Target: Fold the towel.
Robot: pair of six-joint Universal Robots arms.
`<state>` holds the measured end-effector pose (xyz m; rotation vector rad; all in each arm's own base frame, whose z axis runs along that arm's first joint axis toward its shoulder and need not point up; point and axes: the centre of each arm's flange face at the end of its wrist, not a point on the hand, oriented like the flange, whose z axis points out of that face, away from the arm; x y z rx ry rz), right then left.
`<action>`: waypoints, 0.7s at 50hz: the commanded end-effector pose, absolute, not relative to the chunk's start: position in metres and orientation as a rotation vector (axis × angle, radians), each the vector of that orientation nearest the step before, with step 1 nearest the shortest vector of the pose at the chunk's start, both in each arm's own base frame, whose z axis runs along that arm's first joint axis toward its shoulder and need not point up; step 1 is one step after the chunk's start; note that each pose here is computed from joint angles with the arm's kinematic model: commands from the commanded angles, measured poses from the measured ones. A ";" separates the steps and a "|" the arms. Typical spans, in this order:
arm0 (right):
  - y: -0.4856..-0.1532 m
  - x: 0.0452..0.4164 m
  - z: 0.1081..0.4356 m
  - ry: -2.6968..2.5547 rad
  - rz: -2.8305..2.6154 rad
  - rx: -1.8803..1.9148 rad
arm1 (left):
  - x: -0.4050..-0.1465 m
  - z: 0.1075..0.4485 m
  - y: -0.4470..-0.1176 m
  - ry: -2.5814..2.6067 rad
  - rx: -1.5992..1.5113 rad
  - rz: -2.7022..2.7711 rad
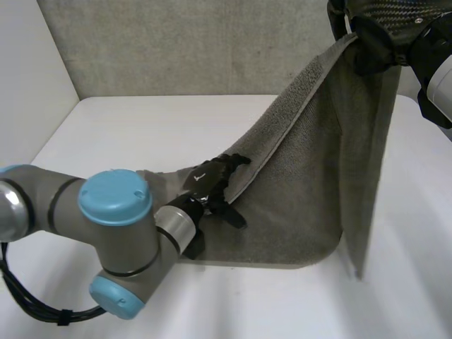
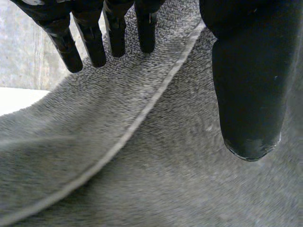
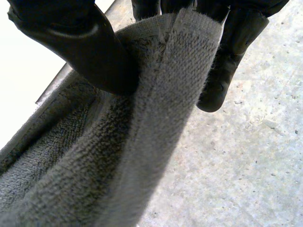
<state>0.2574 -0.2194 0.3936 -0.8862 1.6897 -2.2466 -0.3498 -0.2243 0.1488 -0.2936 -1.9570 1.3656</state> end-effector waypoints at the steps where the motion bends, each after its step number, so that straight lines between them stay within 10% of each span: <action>1: -0.219 0.258 0.392 1.696 -2.238 -0.889 | -0.359 0.139 -0.226 -1.970 -0.111 1.338; 35: -0.220 0.253 0.373 1.760 -2.189 -0.896 | -0.346 0.137 -0.246 -1.952 0.076 1.569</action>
